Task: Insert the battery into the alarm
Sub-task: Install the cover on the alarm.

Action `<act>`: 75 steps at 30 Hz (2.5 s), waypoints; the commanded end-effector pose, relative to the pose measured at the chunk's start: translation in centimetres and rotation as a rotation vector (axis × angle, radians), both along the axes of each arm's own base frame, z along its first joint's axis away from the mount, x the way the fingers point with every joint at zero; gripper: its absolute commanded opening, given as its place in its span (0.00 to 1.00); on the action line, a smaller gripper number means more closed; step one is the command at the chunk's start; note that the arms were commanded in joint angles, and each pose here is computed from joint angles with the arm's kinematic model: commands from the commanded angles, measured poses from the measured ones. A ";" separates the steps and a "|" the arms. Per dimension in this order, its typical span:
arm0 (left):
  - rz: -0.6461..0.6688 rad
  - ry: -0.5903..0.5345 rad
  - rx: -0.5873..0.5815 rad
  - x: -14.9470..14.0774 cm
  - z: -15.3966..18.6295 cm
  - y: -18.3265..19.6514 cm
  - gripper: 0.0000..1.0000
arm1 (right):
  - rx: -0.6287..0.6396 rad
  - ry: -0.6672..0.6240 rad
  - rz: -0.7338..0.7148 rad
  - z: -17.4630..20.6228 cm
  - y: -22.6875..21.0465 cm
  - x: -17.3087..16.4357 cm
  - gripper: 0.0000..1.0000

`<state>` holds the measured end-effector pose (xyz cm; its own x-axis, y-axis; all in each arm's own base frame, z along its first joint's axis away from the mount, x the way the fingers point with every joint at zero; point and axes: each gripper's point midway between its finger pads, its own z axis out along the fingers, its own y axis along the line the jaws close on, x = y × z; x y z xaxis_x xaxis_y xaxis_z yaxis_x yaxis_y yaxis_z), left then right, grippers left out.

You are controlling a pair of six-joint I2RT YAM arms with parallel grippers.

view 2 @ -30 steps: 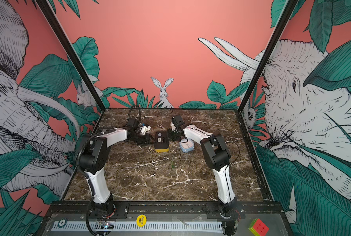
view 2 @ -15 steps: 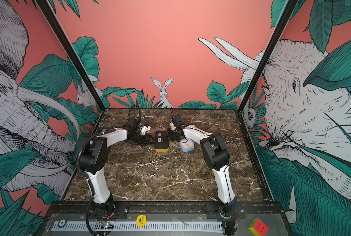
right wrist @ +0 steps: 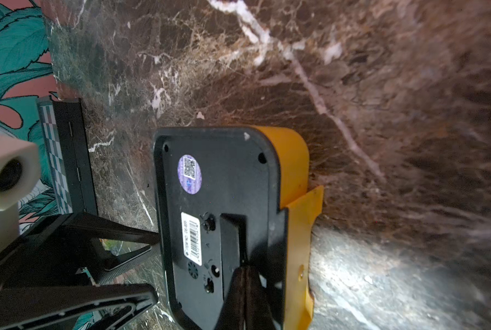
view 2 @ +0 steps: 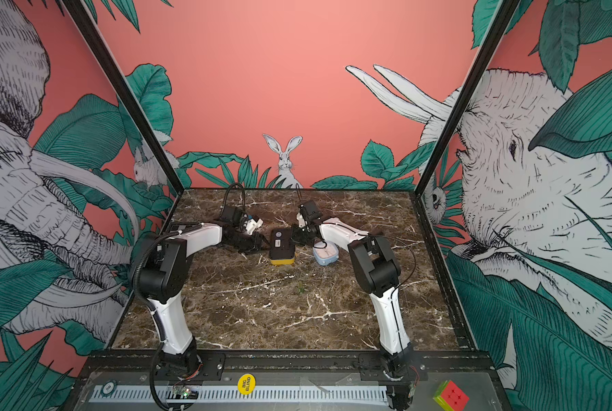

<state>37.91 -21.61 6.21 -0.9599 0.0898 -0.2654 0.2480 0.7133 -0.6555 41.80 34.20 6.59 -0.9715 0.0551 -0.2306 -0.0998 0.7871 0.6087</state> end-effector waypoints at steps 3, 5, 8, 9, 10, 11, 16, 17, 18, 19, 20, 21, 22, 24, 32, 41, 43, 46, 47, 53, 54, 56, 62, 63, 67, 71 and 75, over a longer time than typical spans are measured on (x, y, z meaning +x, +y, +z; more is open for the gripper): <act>0.002 -0.034 -0.004 0.0 1.5 0.3 0.51 | 0.018 -0.011 -0.009 0.0 0.5 0.7 0.00; 0.001 -0.033 -0.005 0.0 1.5 0.3 0.51 | 0.018 -0.008 -0.009 0.0 0.5 0.7 0.00; 0.001 -0.031 -0.006 0.0 1.4 0.2 0.51 | 0.015 -0.006 -0.007 -0.1 0.6 0.5 0.00; 0.001 -0.032 -0.005 0.1 1.4 0.2 0.51 | 0.013 -0.003 -0.008 -0.2 0.6 0.5 0.00; 0.000 -0.031 -0.007 0.1 1.4 0.2 0.51 | 0.013 -0.001 -0.007 -0.3 0.6 0.5 0.00; 0.000 -0.030 -0.006 0.1 1.3 0.2 0.51 | 0.012 0.000 -0.006 -0.3 0.7 0.4 0.00; 0.002 -0.028 -0.008 0.1 1.3 0.2 0.51 | -0.003 0.003 -0.009 -0.5 0.7 0.2 0.00; 0.002 -0.026 -0.009 0.1 1.2 0.2 0.51 | -0.006 0.006 -0.013 -0.6 0.6 0.1 0.01; 0.001 -0.027 -0.009 0.1 1.2 0.1 0.51 | -0.006 0.010 -0.016 -0.6 0.6 0.1 0.01; 0.001 -0.027 -0.009 0.1 1.2 0.1 0.51 | -0.008 0.013 -0.018 -0.7 0.6 0.0 0.02; 0.001 -0.029 -0.009 0.2 1.3 0.1 0.51 | -0.006 0.012 -0.020 -0.7 0.6 0.0 0.02; 0.001 -0.029 -0.010 0.2 1.3 0.1 0.51 | -0.008 0.009 -0.020 -0.6 0.6 0.0 0.03; 0.001 -0.029 -0.009 0.2 1.3 0.1 0.51 | -0.008 0.006 -0.020 -0.5 0.6 0.0 0.05; 0.001 -0.028 -0.010 0.2 1.3 0.1 0.51 | -0.012 -0.004 -0.024 -0.3 0.5 0.1 0.05; 0.003 -0.040 -0.003 0.2 1.6 0.3 0.51 | -0.046 -0.050 -0.036 1.0 -0.1 0.5 0.29; 0.010 -0.048 0.011 0.3 1.8 0.8 0.51 | -0.056 -0.115 -0.027 2.9 -0.3 0.9 0.42; 0.010 -0.048 0.013 0.3 1.9 0.8 0.51 | -0.061 -0.123 -0.024 3.1 -0.4 1.0 0.44; 0.010 -0.045 0.015 0.3 1.8 0.8 0.51 | -0.082 -0.120 -0.022 3.0 -0.7 0.9 0.45; 0.011 -0.045 0.018 0.4 1.8 0.9 0.51 | -0.088 -0.117 -0.018 2.9 -0.7 0.9 0.45; 0.015 -0.047 0.019 0.6 1.9 0.9 0.52 | -0.072 -0.166 -0.012 4.2 -0.6 1.3 0.46; 0.016 -0.048 0.018 0.7 1.9 0.8 0.52 | -0.068 -0.170 -0.011 4.4 -0.5 1.3 0.47; 0.016 -0.049 0.018 0.8 2.0 0.8 0.52 | -0.059 -0.179 -0.007 4.8 -0.4 1.4 0.47; 0.017 -0.054 0.020 1.1 2.2 0.8 0.52 | -0.115 -0.234 0.011 5.3 -1.5 1.5 0.49; 0.017 -0.056 0.018 1.2 2.3 0.7 0.52 | -0.127 -0.231 0.018 5.1 -1.8 1.6 0.49; 0.021 -0.058 0.019 1.5 2.4 0.7 0.52 | -0.157 -0.213 0.047 4.0 -2.4 1.9 0.50; 0.026 -0.057 0.024 1.7 2.4 0.7 0.52 | -0.181 -0.175 0.095 2.4 -2.3 2.0 0.51; 0.032 -0.053 0.031 1.8 2.4 0.8 0.52 | -0.187 -0.159 0.112 1.2 -2.4 2.0 0.51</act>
